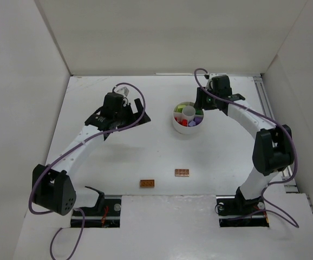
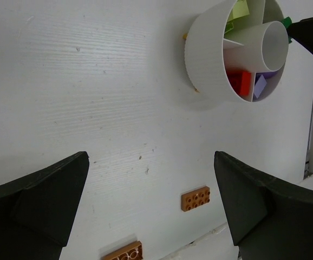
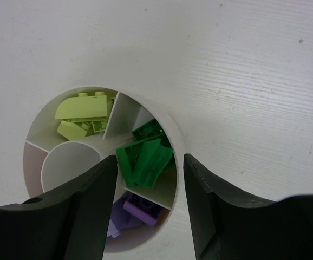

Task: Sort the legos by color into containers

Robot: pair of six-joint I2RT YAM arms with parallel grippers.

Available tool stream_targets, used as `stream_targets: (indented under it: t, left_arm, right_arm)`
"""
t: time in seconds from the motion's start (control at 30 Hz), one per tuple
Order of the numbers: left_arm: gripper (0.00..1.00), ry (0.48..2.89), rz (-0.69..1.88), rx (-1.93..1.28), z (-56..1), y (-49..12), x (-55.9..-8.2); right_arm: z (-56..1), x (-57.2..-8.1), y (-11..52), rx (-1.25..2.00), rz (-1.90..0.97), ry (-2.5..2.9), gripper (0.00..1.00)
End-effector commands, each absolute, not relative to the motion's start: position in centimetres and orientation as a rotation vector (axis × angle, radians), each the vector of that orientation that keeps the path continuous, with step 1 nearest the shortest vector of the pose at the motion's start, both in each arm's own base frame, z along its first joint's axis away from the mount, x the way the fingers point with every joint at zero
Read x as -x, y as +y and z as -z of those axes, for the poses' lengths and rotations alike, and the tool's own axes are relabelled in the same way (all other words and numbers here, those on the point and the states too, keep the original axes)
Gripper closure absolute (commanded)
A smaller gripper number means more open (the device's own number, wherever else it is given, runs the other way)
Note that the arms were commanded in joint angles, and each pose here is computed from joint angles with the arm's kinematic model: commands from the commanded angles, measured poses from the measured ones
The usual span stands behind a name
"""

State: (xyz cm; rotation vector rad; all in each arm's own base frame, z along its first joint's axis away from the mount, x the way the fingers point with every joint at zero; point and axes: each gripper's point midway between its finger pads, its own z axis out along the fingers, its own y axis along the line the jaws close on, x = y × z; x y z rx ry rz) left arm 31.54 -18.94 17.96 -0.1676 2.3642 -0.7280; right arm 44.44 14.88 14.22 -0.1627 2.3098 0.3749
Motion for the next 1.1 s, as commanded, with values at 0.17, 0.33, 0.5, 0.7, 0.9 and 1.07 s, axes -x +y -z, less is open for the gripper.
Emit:
stream_targets:
  t: [0.17, 0.33, 0.5, 0.7, 0.9, 1.07]
  left_arm:
    - [0.00, 2.291, 0.775, 0.162, -19.9, -18.8, -31.2]
    - [0.00, 2.299, 0.817, 0.123, -19.8, -19.2, -30.2]
    - [0.00, 2.409, 0.755, 0.169, -16.9, -18.7, -27.4]
    - [0.00, 2.494, 0.716, 0.447, -13.2, -16.2, -22.5]
    - [0.00, 2.428, 0.787, 0.556, -12.6, -14.6, -18.3]
    - [0.00, 2.425, 0.793, 0.626, -11.9, -13.7, -16.4]
  right_arm:
    - [-17.8, -43.7, 15.7, 0.198, -0.455, 2.229, 0.42]
    - [-19.8, -42.6, 15.6, 0.243, -0.456, 2.177, 0.42]
    - [-21.2, -39.8, 16.4, 0.373, -0.389, 2.114, 0.38]
    - [-20.6, -32.3, 21.5, 0.734, -0.365, 2.018, 0.29]
    - [-17.1, -25.1, 28.0, 0.925, -0.465, 2.025, 0.28]
    - [-12.7, -20.8, 28.1, 0.960, -0.550, 2.176, 0.28]
